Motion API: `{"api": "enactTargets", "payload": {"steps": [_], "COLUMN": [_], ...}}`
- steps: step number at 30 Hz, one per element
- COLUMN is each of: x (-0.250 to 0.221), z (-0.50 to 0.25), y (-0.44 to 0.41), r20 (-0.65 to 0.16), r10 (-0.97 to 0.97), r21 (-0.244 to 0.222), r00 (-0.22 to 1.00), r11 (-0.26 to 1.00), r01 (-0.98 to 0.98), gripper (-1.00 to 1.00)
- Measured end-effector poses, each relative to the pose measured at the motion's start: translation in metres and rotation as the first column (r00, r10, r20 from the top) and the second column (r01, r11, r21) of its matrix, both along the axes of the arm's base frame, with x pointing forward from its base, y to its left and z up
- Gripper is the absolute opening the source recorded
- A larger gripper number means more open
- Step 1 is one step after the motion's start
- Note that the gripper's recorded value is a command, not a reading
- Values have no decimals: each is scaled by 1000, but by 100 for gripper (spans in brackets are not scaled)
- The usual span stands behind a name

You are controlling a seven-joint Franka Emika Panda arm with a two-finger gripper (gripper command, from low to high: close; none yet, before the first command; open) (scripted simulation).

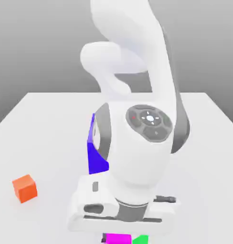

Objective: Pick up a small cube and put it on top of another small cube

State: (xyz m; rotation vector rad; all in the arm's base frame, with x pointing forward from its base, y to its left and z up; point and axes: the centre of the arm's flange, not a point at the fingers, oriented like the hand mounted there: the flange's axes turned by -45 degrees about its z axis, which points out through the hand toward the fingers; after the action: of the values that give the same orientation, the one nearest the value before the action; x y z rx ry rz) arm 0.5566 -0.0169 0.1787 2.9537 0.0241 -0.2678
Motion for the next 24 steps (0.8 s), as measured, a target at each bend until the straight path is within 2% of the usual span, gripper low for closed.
{"api": "enactTargets", "payload": {"steps": [6,13,18,24], "x": [-10,-46,-60,-67], "z": [-20,-47,-41,-17], "y": [-58,-76,-77,-56], "r20": [-116,-233,-230,-146], "r10": [-106,-211,-258,-256], "r21": [-20,-37,-35,5], "r00": [988,949,938,955], "r11": [994,978,966,966], "r01": [104,208,257,260], "gripper": [-100,-100,-100,-100]}}
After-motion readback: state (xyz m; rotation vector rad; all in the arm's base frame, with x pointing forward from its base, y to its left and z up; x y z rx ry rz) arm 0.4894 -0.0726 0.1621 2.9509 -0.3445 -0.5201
